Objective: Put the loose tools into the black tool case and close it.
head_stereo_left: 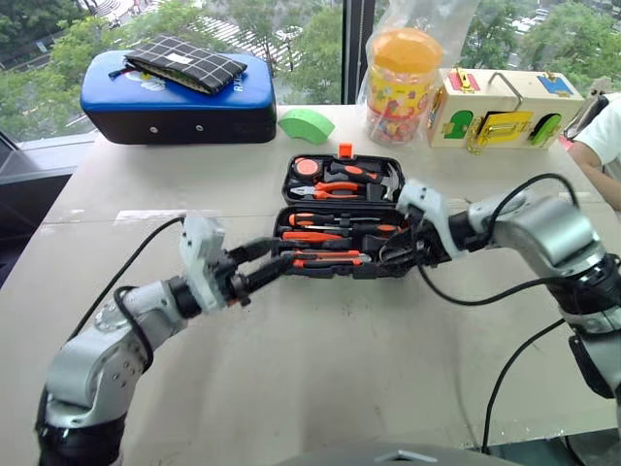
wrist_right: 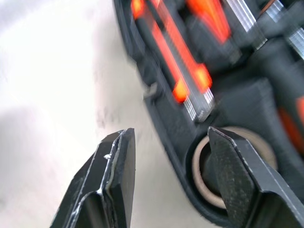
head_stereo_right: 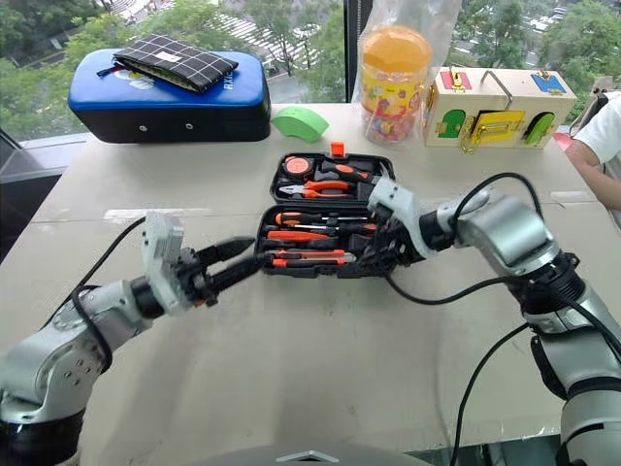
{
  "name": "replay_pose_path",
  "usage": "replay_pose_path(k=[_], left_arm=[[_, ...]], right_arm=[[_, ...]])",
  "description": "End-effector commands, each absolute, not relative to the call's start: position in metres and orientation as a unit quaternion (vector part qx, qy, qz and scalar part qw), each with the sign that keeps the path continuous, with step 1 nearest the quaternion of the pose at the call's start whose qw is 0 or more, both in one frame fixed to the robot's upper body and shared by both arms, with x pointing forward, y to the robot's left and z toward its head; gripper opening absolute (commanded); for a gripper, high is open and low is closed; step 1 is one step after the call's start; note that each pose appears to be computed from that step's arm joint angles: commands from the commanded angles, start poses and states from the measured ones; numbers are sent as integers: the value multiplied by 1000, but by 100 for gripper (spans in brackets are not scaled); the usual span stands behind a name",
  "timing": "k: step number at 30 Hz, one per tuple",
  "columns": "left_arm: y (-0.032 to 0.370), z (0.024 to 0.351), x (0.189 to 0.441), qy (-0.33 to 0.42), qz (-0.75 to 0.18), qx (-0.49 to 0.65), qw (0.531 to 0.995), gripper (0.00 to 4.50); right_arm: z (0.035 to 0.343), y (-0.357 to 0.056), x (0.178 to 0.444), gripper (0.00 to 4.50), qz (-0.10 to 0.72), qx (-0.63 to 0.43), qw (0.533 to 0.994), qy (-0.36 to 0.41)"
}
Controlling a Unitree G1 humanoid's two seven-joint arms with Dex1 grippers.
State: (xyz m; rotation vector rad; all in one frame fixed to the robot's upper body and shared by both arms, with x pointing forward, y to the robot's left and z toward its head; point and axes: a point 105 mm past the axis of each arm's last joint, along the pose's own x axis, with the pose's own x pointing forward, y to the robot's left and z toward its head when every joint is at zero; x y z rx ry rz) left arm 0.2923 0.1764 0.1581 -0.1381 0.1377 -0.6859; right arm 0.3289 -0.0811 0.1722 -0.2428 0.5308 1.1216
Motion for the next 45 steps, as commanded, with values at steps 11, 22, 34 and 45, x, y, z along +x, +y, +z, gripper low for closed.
replay_pose_path(k=[11, 22, 34, 45], left_arm=[[209, 139, 439, 181, -114, -89, 973, 277], [194, 121, 452, 219, -167, -111, 955, 99], [191, 118, 373, 250, -293, -132, 913, 2], [180, 146, 323, 106, -292, -32, 950, 2]], right_arm=[[172, -122, 459, 240, 229, 5, 947, 224], [131, -121, 462, 65, 200, 2, 945, 260], [147, -98, 424, 0, 366, 20, 896, 250], [166, -135, 381, 0, 321, -57, 939, 113]])
